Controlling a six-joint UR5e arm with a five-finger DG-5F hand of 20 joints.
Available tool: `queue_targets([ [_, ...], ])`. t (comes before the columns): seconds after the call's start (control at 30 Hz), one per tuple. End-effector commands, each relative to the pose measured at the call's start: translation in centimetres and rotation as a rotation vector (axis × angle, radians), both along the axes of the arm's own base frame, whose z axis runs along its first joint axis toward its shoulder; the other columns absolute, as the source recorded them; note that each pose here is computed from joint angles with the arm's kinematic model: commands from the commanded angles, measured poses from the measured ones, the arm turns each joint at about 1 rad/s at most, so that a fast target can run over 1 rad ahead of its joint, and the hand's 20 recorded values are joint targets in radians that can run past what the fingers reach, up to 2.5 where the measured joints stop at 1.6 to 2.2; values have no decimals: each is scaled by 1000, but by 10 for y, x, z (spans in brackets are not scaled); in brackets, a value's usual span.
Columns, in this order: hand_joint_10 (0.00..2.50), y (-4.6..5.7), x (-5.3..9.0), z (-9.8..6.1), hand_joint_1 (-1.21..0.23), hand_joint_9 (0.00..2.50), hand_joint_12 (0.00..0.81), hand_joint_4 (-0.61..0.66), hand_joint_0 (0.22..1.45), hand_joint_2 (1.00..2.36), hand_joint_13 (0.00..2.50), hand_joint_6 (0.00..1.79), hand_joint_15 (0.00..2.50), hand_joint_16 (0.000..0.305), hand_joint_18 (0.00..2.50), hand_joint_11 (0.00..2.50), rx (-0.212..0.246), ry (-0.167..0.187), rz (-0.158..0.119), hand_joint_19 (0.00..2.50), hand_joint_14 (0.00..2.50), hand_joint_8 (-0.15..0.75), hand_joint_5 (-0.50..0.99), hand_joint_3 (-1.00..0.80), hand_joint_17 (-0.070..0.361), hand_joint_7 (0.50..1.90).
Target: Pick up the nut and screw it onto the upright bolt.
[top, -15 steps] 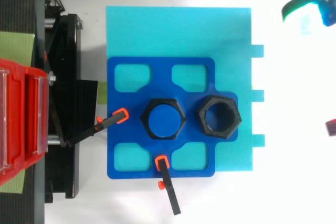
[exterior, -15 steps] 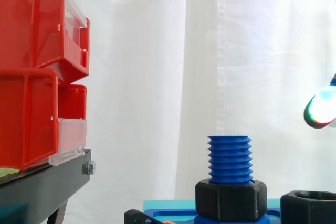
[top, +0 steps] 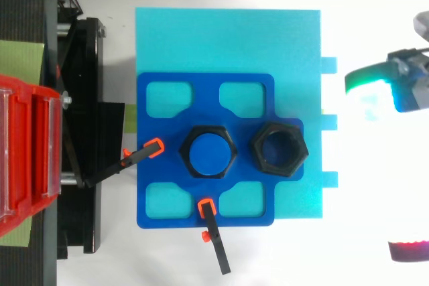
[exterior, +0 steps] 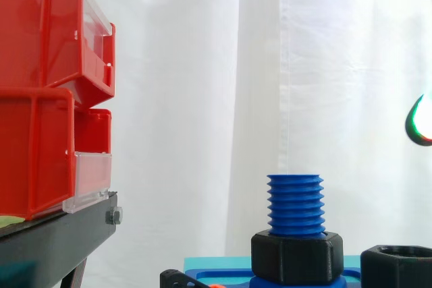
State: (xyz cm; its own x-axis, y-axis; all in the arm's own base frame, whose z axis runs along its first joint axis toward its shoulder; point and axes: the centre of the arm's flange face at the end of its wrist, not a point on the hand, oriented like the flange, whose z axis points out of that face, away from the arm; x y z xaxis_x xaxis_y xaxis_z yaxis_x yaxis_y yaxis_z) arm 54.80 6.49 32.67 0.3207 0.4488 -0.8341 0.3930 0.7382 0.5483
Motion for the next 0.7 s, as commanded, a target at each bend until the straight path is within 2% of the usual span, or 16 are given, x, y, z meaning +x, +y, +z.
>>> queue_targets([
  [0.0, 0, 10, -1, 2, -747, 341, 305, 200, 431, 1000, 173, 502, 0, 35, 0, 0, -11, -7, -41, 0, 0, 273, -255, -500, 79, 739],
  [0.07, 0, 12, 0, 2, -757, 343, 308, 202, 423, 1000, 174, 502, 0, 36, 0, 0, -22, -7, -43, 0, 0, 276, -256, -500, 81, 738],
  [0.23, 0, 16, 6, -20, -770, 337, 317, 206, 407, 1000, 175, 502, 0, 38, 0, 0, -48, 28, -46, 0, 0, 281, -256, -500, 84, 746],
  [0.3, 0, 18, 8, -24, -772, 331, 320, 205, 404, 1000, 174, 502, 0, 38, 0, 0, -46, 24, -48, 0, 0, 281, -257, -500, 85, 745],
  [0.4, 0, 17, 11, -21, -781, 325, 327, 207, 395, 1000, 171, 502, 0, 39, 0, 0, -45, 5, -53, 0, 0, 283, -259, -500, 88, 744],
  [0.5, 0, 17, 14, -22, -784, 315, 330, 205, 392, 1000, 166, 502, 0, 40, 0, 0, -69, 9, -55, 0, 0, 283, -260, -500, 89, 740],
  [0.67, 0, 21, 20, -39, -781, 310, 336, 206, 387, 1000, 160, 502, 0, 41, 0, 0, -89, 26, -56, 0, 0, 286, -262, -500, 92, 740],
])
